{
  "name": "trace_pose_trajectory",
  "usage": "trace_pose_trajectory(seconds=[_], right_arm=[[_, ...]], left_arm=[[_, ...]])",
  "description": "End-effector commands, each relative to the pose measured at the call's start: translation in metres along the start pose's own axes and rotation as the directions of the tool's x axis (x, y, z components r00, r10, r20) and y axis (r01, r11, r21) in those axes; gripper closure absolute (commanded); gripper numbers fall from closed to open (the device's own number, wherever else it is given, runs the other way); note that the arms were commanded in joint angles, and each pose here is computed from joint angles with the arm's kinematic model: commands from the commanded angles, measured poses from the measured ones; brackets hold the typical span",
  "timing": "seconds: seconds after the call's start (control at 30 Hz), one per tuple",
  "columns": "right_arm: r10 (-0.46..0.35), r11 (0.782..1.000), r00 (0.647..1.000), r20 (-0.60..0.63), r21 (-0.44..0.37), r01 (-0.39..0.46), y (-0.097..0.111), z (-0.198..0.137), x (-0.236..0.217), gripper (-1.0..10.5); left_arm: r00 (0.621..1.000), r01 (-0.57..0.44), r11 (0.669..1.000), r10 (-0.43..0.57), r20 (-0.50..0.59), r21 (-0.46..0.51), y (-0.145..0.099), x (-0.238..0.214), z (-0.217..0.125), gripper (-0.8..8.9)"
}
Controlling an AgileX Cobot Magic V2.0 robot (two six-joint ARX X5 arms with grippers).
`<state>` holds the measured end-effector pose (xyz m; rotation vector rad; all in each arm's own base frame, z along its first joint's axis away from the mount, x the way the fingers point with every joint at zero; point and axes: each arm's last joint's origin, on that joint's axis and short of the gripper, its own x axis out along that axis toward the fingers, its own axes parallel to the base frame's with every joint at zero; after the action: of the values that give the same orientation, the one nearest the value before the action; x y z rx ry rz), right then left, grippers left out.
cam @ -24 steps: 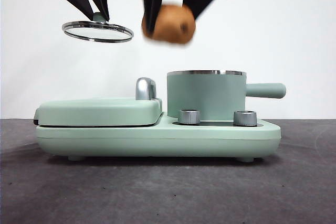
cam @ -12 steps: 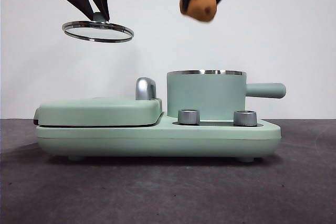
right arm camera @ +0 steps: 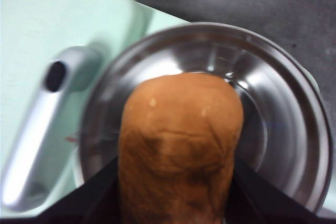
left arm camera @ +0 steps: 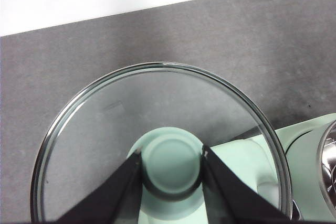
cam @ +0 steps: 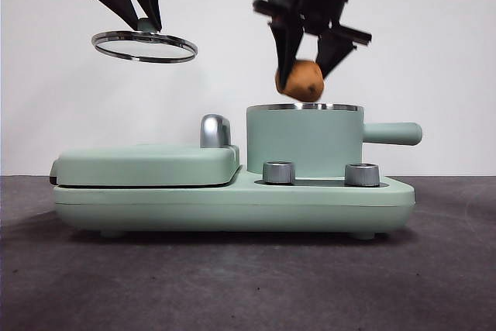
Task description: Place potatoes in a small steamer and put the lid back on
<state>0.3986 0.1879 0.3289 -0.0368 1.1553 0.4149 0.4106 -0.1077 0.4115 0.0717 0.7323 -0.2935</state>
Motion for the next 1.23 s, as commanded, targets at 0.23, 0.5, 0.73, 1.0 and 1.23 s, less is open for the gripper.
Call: trace_pose_trajectory(seconds=[0.23,0.5,0.73,1.0,1.23], right_arm=[[-0.004,1.000,0.998,-0.059,-0.014,0.003,-0.005,0.005,0.032,8.5],[-0.018,1.000,0.994,-0.108,-0.012,0.017,-0.008,0.003,0.052,8.5],[-0.023,1.000,0.992,-0.122,-0.013,0.021,-0.008,0.002,0.057,8.1],[-0.016,1.000,0.996,-0.089,-0.010,0.015,-0.006,0.004,0.042,5.1],[-0.005,1.000,1.000,-0.004,-0.024,0.005,0.001,0.000,-0.017,5.0]], left_arm=[[0.998,0.008,1.000,-0.008,0.068,-0.002,-0.002,-0.012,0.009,8.08],[0.998,0.008,1.000,-0.008,0.068,-0.002,-0.002,-0.012,0.009,8.08],[0.998,0.009,1.000,-0.009,0.066,-0.002,-0.002,-0.012,0.009,8.08],[0.998,0.023,1.000,-0.023,0.067,-0.004,-0.003,-0.012,0.009,8.08],[0.998,0.024,1.000,-0.023,0.058,-0.004,-0.003,-0.010,0.008,8.08]])
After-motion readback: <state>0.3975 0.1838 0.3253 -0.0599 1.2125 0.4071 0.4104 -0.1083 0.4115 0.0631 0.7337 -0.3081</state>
